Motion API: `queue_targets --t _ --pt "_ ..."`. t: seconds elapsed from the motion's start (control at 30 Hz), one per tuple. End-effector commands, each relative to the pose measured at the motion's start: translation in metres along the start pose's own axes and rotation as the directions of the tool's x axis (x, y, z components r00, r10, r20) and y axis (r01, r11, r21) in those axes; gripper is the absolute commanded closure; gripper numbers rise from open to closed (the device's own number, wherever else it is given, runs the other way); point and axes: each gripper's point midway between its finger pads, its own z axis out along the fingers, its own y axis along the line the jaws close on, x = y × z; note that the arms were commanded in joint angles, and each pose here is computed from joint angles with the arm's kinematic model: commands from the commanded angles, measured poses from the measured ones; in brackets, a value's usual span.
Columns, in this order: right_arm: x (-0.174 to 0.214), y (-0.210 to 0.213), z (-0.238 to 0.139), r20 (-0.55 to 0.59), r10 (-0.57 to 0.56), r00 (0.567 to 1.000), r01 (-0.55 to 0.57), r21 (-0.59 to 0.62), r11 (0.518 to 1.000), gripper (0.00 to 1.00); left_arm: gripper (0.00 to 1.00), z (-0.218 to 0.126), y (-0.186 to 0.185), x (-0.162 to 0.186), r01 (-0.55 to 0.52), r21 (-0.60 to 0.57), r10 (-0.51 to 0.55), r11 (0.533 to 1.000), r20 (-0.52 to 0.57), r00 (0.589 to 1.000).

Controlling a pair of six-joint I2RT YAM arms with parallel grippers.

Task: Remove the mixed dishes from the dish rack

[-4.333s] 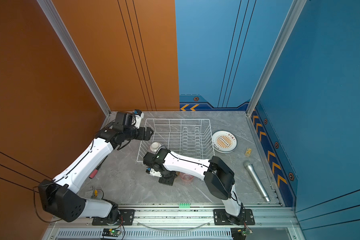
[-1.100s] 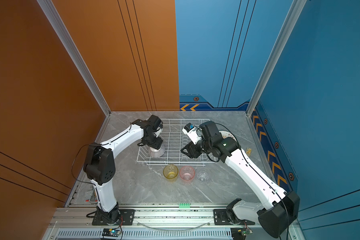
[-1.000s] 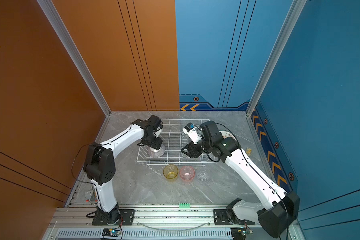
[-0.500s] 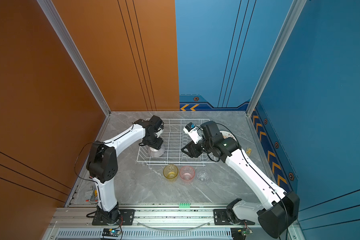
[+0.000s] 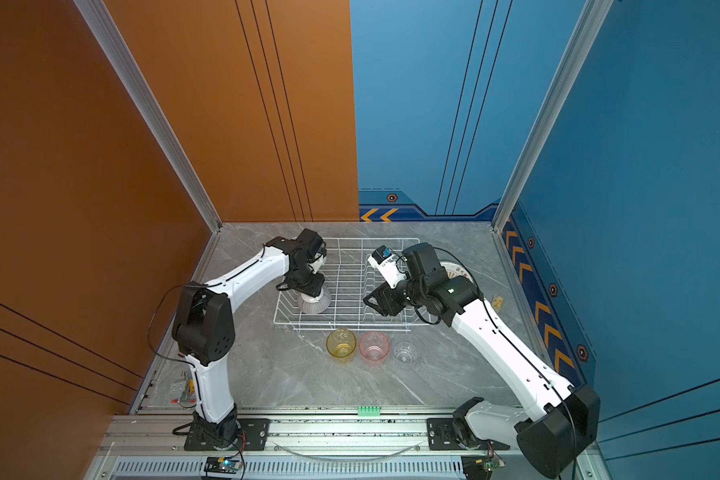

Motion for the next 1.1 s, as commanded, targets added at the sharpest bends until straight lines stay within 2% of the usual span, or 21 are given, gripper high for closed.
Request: queue_targets --t 0.0,0.37,0.6,1.07 --pt "-0.001 0.0 -0.003 0.027 0.023 0.999 -0.023 -0.005 1.0 0.38 0.48 0.004 -0.002 0.007 -0.014 0.027 0.015 1.0 -0.045 0.999" --pt "-0.008 -0.005 0.007 0.076 0.094 0.993 -0.091 -0.045 0.995 0.38 0.53 -0.009 -0.006 0.003 -0.018 0.05 0.019 0.999 -0.008 1.0" --pt "-0.01 -0.004 0.022 0.081 0.153 0.985 -0.143 -0.112 0.983 0.38 0.53 -0.02 -0.01 -0.001 -0.019 0.081 0.018 0.997 0.023 1.0" --pt "-0.003 0.002 0.057 0.012 0.259 0.966 -0.246 -0.272 0.93 0.38 0.54 -0.037 -0.018 -0.011 -0.012 0.171 -0.005 0.985 0.097 0.995"
